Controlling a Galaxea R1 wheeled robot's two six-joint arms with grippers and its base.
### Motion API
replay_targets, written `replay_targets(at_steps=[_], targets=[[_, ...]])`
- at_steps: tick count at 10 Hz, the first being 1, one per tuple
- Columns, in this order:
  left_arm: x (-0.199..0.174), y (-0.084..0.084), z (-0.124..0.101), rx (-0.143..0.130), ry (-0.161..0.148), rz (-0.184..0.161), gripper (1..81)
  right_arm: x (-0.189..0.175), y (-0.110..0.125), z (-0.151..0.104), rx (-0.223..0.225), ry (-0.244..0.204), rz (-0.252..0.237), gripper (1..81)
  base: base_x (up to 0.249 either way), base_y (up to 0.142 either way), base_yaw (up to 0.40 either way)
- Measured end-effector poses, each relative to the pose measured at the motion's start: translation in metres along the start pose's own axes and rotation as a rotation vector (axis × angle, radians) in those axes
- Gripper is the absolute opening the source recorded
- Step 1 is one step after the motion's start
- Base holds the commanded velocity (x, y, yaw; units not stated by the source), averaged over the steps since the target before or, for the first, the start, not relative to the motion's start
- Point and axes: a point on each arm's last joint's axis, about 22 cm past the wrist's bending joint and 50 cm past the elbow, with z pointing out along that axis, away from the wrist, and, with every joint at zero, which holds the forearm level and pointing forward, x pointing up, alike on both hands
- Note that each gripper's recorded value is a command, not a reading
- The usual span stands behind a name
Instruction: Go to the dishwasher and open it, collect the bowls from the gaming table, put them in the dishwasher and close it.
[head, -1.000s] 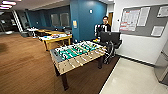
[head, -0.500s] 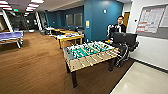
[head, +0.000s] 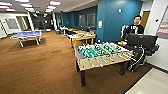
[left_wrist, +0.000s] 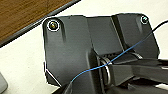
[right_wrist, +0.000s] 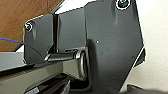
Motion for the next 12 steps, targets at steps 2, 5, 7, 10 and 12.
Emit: replay_targets(at_steps=[2, 5, 7, 10, 12], targets=[[0.0004, -0.0014, -0.0003, 0.002, 0.001, 0.001, 81.1, 0.0004, -0.0016, 0.0004, 0.002, 0.001, 0.0, 81.1, 0.0, 0.0, 0.35], [-0.0026, -0.0023, -0.0008, 0.003, -0.004, -0.001, 81.1, 0.0, -0.0007, 0.0002, 0.001, 0.0, 0.0, 81.1, 0.0, 0.0, 0.347], [0.0027, -0.0052, -0.0009, 0.008, 0.003, 0.001, 81.1, -0.0003, -0.0059, 0.0012, 0.008, 0.0, -0.001, 81.1, 0.0, 0.0, 0.346], [0.0018, -0.0034, -0.0005, 0.005, 0.0, 0.001, 81.1, 0.0003, -0.003, 0.0006, 0.004, 0.0, -0.002, 81.1, 0.0, 0.0, 0.327], [0.0, -0.0033, -0.0006, 0.005, -0.003, 0.0, 81.1, 0.0001, -0.0051, 0.0011, 0.007, 0.0, -0.005, 81.1, 0.0, 0.0, 0.269]])
